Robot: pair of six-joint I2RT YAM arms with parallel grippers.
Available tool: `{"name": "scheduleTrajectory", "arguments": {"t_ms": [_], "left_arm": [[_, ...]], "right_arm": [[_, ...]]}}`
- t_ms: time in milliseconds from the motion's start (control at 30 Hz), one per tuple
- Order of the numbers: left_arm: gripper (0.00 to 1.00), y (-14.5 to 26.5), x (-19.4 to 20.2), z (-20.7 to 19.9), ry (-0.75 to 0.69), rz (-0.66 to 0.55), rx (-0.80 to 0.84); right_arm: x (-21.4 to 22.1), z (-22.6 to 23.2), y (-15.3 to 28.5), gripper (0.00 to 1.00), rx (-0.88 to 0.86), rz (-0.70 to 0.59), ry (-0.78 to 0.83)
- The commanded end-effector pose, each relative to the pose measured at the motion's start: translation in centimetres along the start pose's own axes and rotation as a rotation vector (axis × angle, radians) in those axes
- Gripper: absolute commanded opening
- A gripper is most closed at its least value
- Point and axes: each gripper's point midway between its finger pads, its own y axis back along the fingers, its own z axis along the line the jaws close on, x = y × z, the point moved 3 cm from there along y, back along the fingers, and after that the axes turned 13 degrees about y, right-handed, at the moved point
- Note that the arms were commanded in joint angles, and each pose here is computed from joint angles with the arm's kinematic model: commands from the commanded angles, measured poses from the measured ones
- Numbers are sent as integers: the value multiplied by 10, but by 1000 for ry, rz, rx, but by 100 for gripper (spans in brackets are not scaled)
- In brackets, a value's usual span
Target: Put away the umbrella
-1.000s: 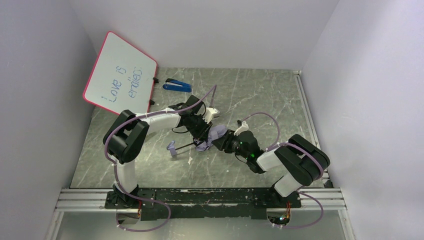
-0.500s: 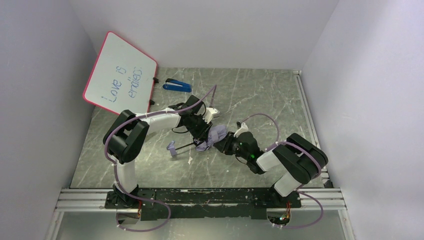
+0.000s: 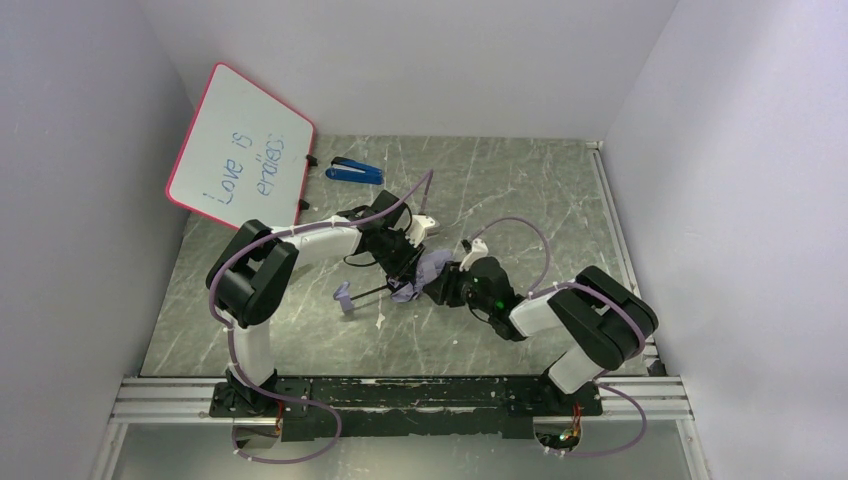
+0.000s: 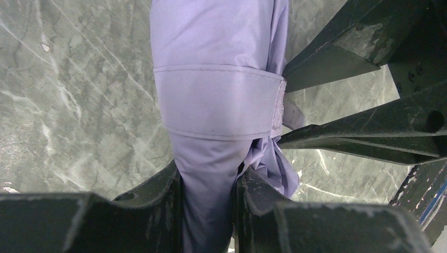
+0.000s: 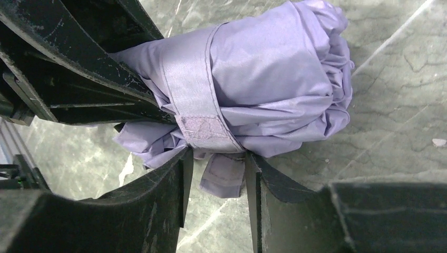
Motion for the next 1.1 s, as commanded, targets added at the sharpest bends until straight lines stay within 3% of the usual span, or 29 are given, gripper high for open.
{"name": "scheduleTrajectory", "arguments": {"t_ms": [0, 500, 933, 1067], "left_arm": [[5, 0, 24, 25, 45, 88, -152], [5, 0, 24, 25, 48, 89, -149], [5, 0, 23, 25, 46, 89, -150], [5, 0, 23, 26, 47, 89, -152]], "right_arm": [[5, -8, 0, 45, 50, 55, 106], [10, -1, 3, 44, 42, 126, 371], [17, -4, 2, 43, 220, 192, 626], [17, -5, 3, 43, 259, 190, 637]]}}
